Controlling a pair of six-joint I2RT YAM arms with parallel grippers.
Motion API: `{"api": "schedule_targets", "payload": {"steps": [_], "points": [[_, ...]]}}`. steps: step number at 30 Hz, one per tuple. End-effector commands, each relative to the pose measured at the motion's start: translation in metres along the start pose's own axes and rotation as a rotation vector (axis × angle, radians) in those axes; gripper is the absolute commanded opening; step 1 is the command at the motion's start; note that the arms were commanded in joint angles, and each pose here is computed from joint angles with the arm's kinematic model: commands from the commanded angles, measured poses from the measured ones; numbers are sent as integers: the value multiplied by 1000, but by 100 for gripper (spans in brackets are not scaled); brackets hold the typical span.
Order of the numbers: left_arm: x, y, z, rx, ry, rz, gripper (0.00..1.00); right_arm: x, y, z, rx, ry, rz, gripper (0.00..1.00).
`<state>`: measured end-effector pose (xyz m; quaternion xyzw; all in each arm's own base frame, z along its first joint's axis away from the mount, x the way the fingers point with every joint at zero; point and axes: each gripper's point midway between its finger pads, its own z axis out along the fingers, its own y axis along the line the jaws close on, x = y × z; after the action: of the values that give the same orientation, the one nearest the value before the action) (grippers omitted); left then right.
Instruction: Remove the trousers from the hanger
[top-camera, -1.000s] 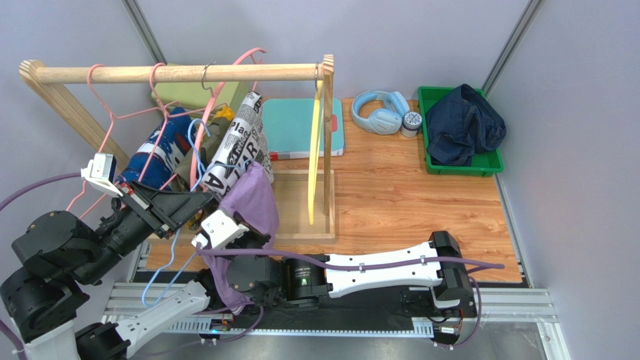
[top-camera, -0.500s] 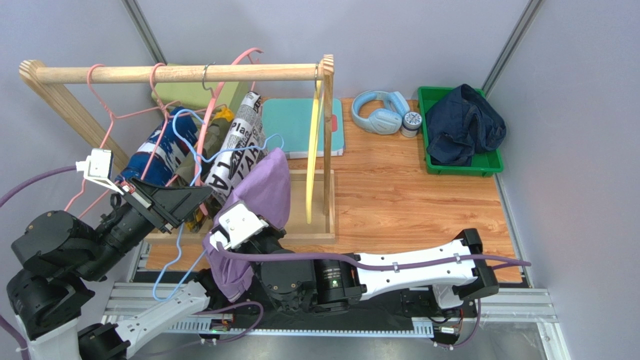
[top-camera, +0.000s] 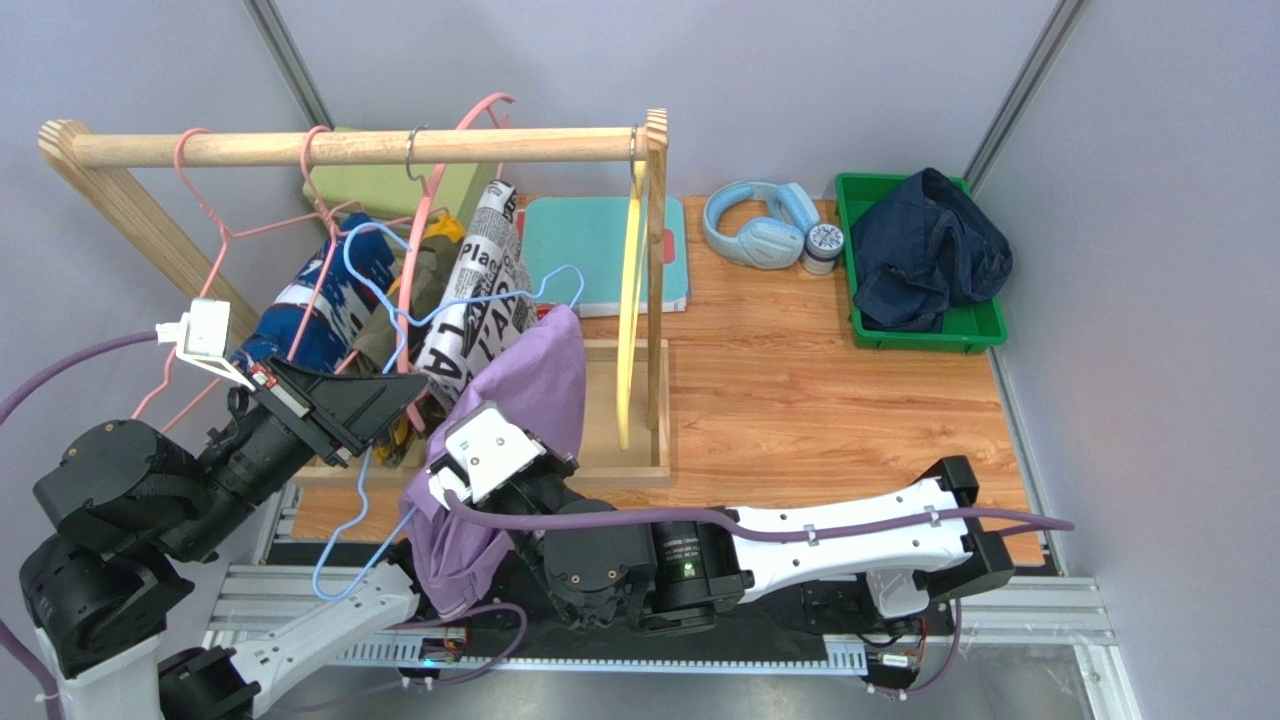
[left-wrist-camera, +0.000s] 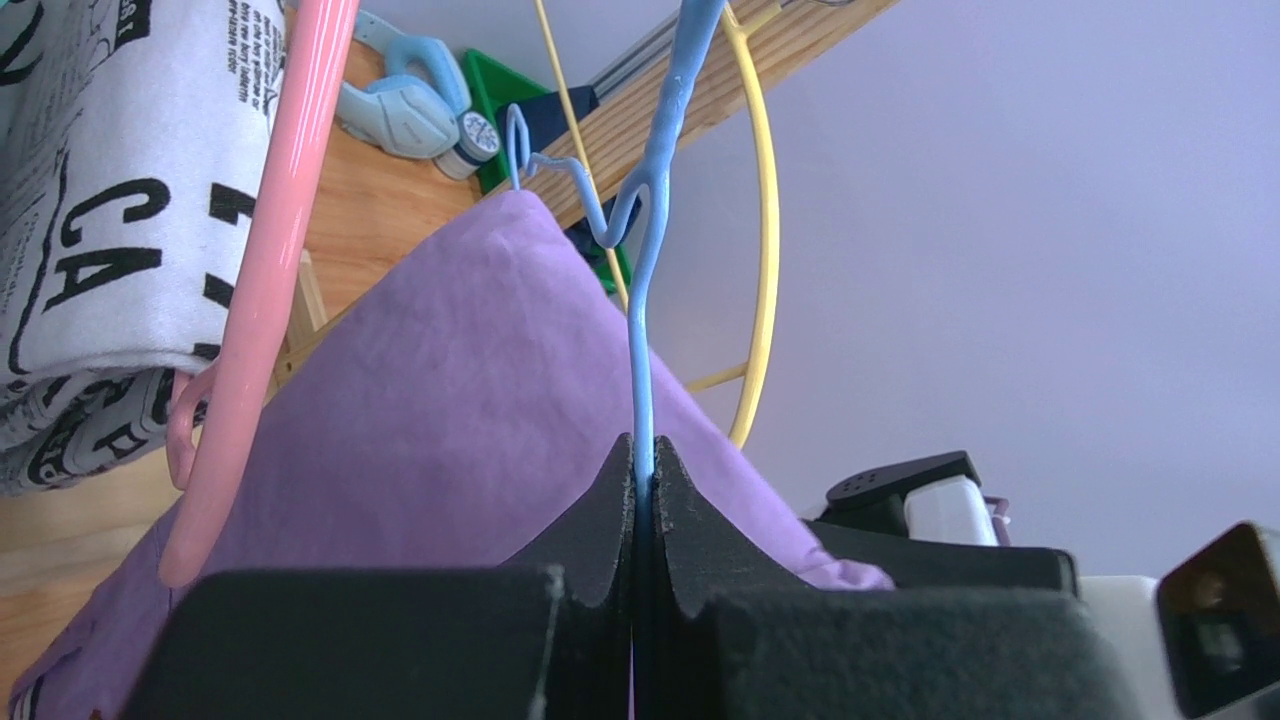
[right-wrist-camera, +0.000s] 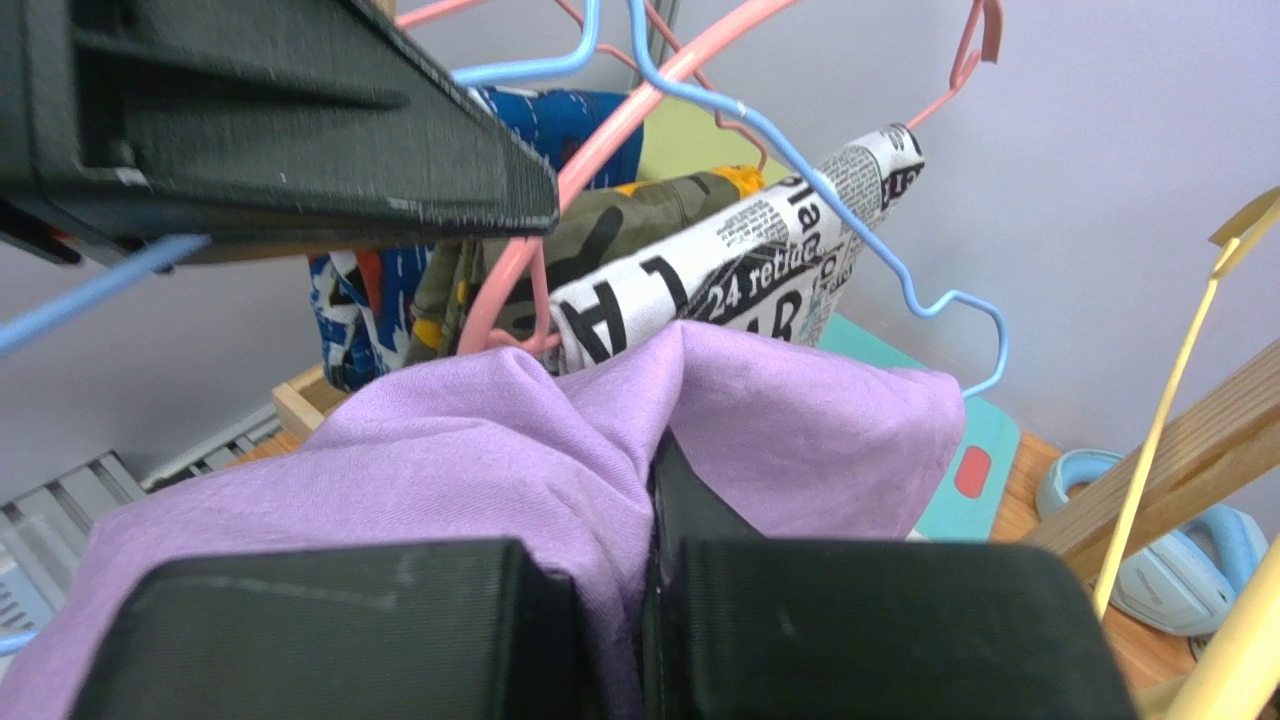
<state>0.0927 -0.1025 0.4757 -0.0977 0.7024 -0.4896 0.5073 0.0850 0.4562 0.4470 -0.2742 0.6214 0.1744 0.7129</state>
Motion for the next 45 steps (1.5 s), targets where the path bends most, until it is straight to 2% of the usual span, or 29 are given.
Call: {"api": "schedule_targets", "payload": {"steps": [1, 6, 15, 19, 21, 25, 26, 28, 30, 32, 34, 35, 38, 42, 45], "points": [[3, 4, 3, -1, 4, 26, 0, -98, -42, -18, -44, -167, 243, 0], [4, 8, 4, -11, 1, 19, 0, -139, -51, -29, -84, -223, 273, 0], [7, 5, 1, 10, 15, 28, 0, -189, -54, -73, -334, -285, 372, 0], [11, 0, -1, 38, 38, 27, 0, -213, -67, -107, -530, -327, 472, 0], [11, -1, -4, 49, 37, 26, 0, -214, -60, -126, -665, -320, 461, 0], [9, -6, -11, 78, 31, 26, 0, -220, -74, -170, -880, -319, 513, 0], [8, -8, -12, 84, 28, 28, 0, -209, -65, -175, -923, -288, 515, 0], [6, -12, -14, 99, 30, 35, 0, -206, -77, -194, -994, -290, 529, 0], [6, -14, -15, 107, 32, 42, 0, -187, -78, -202, -1024, -225, 523, 0], [5, -18, -16, 119, 38, 54, 0, -161, -70, -205, -1043, -148, 493, 0], [5, -18, -14, 118, 40, 75, 0, -151, -78, -212, -1055, -125, 496, 0], [5, -17, -15, 116, 39, 86, 0, -130, -68, -213, -1066, -63, 469, 0], [5, -15, -17, 105, 49, 127, 0, -109, -72, -227, -1109, -27, 475, 0], [4, -12, -20, 96, 46, 153, 0, -56, -73, -237, -1106, 72, 476, 0], [3, -15, -21, 111, 43, 174, 0, -40, -85, -247, -1118, 75, 506, 0]]}}
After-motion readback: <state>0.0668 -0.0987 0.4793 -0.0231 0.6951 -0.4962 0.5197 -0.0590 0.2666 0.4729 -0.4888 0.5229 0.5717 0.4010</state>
